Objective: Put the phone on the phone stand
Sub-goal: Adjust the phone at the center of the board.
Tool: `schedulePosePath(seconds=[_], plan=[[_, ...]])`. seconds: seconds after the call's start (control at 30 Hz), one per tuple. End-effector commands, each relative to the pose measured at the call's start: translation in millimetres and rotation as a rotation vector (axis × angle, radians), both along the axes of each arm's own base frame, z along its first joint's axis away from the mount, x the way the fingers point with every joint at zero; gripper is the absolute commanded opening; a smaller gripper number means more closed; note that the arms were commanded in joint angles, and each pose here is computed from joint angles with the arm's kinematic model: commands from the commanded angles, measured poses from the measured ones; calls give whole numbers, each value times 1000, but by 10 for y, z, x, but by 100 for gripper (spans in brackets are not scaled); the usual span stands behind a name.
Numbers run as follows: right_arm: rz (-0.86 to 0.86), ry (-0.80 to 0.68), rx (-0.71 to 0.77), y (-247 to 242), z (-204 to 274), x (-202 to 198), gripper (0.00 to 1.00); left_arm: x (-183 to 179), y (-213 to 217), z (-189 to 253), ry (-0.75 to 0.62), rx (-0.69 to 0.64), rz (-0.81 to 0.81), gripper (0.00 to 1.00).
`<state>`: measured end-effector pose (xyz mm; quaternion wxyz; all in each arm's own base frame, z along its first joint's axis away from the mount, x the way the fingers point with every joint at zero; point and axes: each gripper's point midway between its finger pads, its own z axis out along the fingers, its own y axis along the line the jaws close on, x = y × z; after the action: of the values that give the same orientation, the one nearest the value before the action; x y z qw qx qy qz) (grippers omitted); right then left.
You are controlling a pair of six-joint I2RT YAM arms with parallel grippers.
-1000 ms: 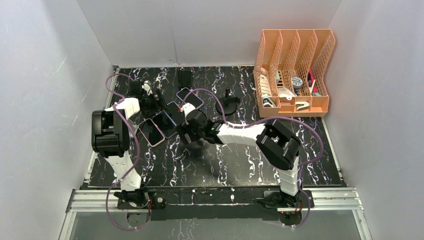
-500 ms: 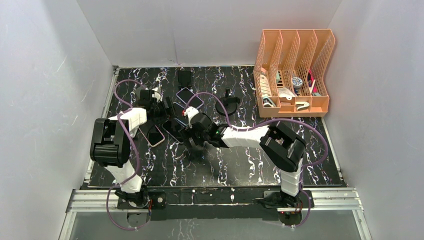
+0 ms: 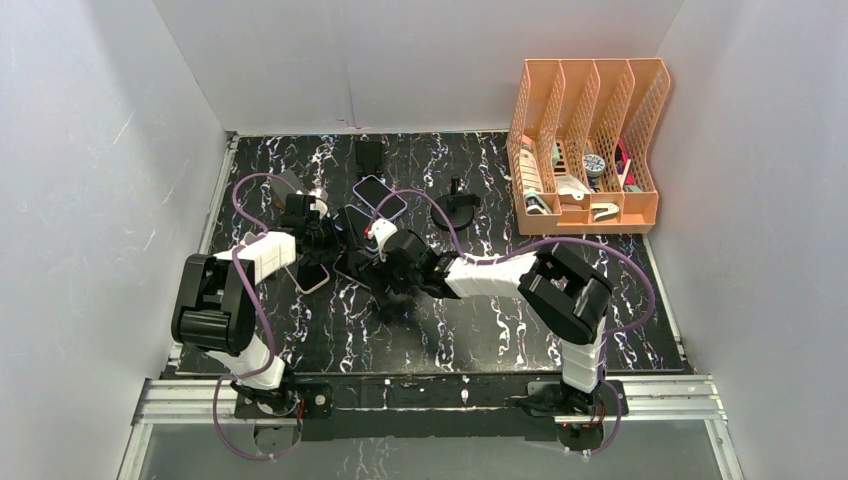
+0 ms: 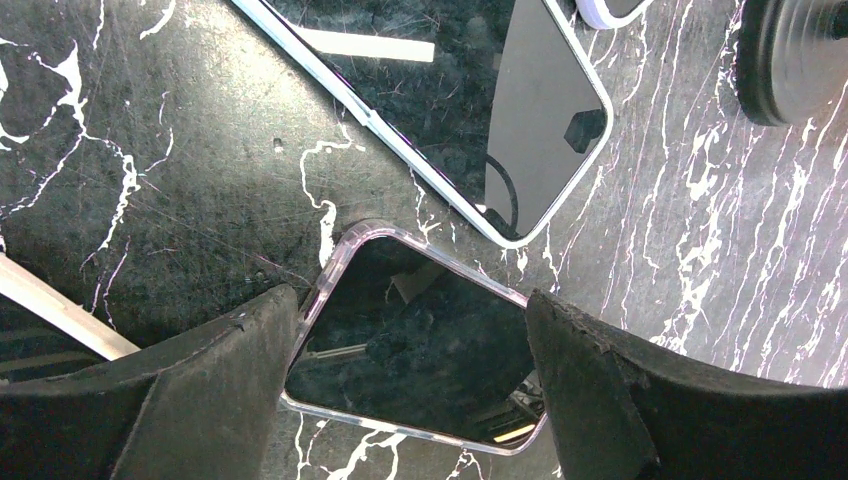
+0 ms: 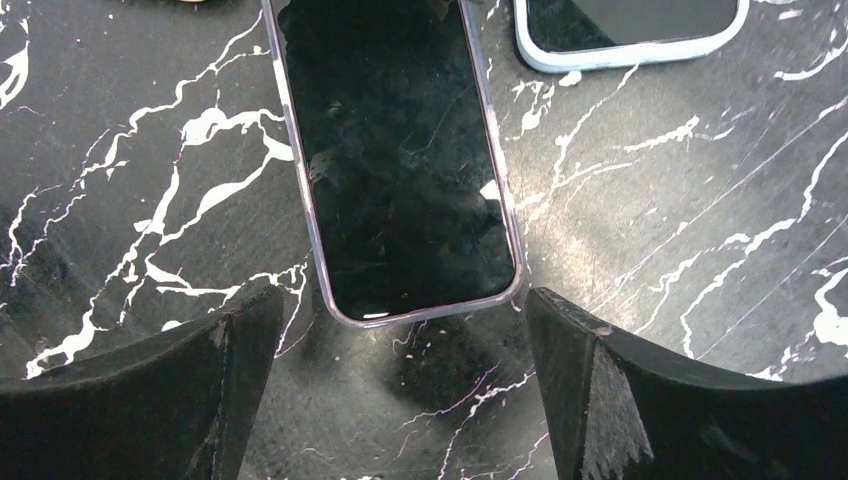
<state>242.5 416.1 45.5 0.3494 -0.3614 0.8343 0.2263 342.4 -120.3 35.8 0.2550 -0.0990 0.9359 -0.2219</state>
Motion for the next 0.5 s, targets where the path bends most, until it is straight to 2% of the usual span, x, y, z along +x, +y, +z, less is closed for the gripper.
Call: schedulePosePath(seconds=[0.0, 0.23, 0.47], plan=[[83, -117, 0, 76, 39, 118, 99, -450, 56, -289, 176, 29, -1, 83], [231, -160, -59, 73, -153, 45, 99, -477, 49, -293, 172, 25, -11, 83], [322, -123, -65, 98, -275, -87, 97, -433, 28, -224, 142, 18, -30, 85]])
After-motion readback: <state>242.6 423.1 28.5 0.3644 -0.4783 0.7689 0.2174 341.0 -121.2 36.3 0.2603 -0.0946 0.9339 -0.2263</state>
